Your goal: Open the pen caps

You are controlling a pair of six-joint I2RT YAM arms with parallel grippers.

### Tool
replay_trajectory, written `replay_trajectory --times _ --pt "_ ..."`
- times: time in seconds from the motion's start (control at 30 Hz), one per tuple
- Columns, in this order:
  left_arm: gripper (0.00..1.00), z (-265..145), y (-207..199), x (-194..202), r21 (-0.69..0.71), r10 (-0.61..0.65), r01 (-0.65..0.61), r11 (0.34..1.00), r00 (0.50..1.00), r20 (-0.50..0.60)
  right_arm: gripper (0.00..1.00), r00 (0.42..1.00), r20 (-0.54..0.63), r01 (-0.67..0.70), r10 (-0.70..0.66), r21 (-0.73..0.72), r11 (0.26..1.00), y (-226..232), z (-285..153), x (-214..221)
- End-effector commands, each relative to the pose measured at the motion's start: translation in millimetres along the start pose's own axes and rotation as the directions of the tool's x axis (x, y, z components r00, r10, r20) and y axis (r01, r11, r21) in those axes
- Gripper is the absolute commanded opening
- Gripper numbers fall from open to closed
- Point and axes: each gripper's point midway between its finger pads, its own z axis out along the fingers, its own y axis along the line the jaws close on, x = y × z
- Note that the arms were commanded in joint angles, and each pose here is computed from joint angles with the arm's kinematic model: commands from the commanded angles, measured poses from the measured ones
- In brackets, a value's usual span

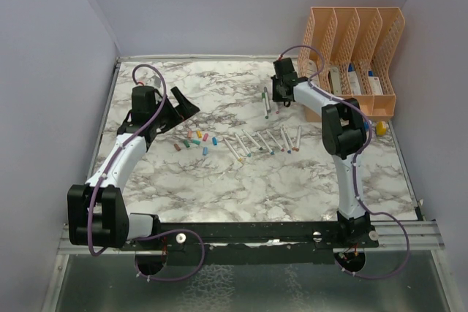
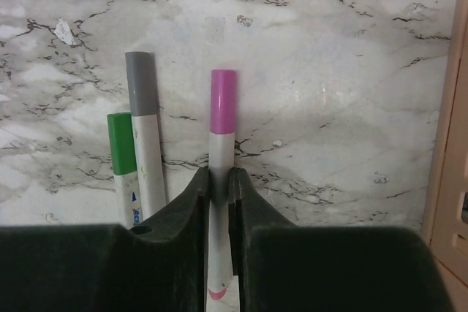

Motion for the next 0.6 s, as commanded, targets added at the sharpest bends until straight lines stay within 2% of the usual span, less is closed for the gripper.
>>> replay_trajectory --times 0.0,0.03,0.13,0.37,0.57 --pt "0.99 -7.5 -11.6 -6.5 0.052 0.005 -0.006 0.999 0.999 0.032 0.06 0.995 -0.104 0.014 -0.007 0.066 0.998 -10.6 9.1 35.6" --pt "0.99 -6.7 -12.0 -6.3 0.056 0.001 -0.003 0.998 0.999 0.032 0.03 0.995 -0.104 0.012 -0.005 0.063 0.998 -10.5 8.0 36.4" --pt "0.99 -3.6 -15.4 -7.0 0.077 -0.009 0.007 0.997 1.0 0.029 0.01 0.997 -0.074 0.008 -0.004 0.055 0.998 -9.9 0.2 26.6" --pt "0.98 6.2 -33.6 -10.5 0.167 -0.051 0.048 0.985 0.999 0.01 0.01 0.984 0.18 0.029 -0.007 -0.117 0.993 13.6 -68.4 -41.3" --pt "0.95 17.2 -59.9 -13.4 0.231 -0.047 0.046 0.972 0.999 0.002 0.01 0.967 0.225 0.179 -0.123 -0.25 0.951 61.7 -116.1 -44.7"
